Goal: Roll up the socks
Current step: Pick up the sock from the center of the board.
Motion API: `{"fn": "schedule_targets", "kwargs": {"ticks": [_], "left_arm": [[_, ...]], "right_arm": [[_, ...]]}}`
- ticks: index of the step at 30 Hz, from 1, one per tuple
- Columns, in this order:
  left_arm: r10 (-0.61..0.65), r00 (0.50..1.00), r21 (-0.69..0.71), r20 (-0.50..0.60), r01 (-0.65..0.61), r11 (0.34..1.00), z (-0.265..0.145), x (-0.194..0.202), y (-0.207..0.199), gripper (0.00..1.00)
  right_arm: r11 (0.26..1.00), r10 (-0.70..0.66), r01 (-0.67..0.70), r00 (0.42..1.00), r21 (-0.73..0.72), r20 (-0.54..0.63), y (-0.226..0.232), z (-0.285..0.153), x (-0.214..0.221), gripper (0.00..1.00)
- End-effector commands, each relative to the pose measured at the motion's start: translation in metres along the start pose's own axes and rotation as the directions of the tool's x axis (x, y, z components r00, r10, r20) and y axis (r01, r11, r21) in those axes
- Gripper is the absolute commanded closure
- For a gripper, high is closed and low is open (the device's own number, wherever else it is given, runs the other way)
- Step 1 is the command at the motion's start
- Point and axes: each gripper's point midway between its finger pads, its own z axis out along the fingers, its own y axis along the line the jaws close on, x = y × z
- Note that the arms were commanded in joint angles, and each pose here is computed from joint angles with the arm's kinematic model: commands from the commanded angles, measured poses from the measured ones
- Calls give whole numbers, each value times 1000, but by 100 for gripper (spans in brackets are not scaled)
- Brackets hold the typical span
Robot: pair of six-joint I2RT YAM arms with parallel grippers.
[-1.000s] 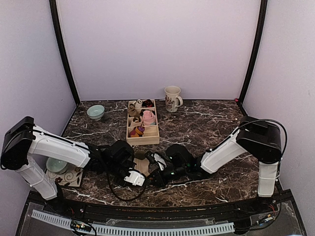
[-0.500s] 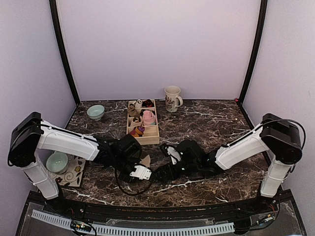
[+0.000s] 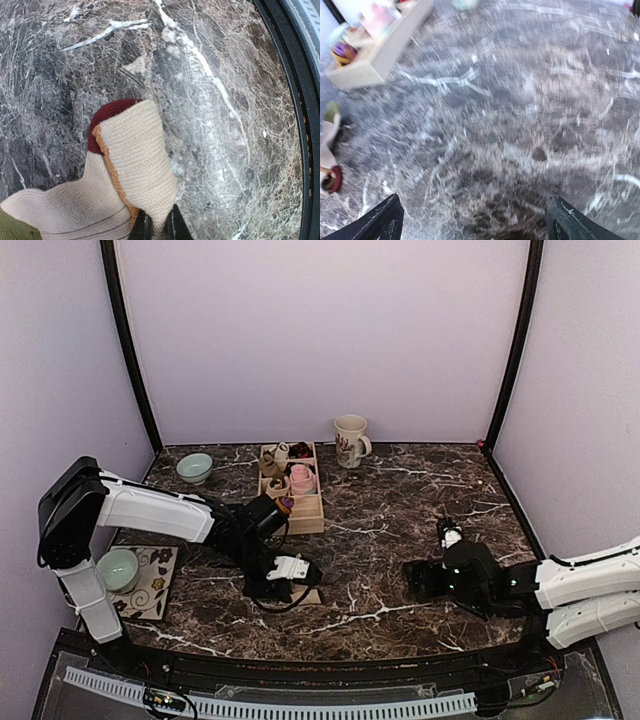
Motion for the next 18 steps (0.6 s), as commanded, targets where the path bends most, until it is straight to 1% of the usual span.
{"fn": "schedule_targets", "kwargs": {"ticks": [1,4,6,8,10,12,15,18], "left_arm": [[-148,987,186,-65,157,970,8,20,-29,100],[-177,982,234,-67,188,954,13,21,-31,100],[-196,979,262,-60,205,943,14,19,-31,100],[-212,976,285,-58,220,933,14,17,-31,100],[-221,974,320,-52,226,920,12,15,-33,100],[-231,972,343,-36,229,911,10,13,-34,100],[-222,975,360,-19,214,908,6,15,-38,100],[-209,978,372,-13,199,907,4,19,-44,100]], "right_arm": [[969,30,35,967,-245,255,37,-25,-54,1],[902,-119,230,946,-365,301,70,-39,-55,1],[833,-229,351,923,-428,310,90,-44,-46,2],[748,-331,449,891,-489,312,110,-47,-32,6],[664,-417,518,855,-540,308,130,-47,-14,10],[581,-470,568,819,-584,330,150,-50,-1,13],[482,-516,620,772,-619,371,176,-49,13,18],[410,-568,678,713,-611,410,198,-42,23,22]]}}
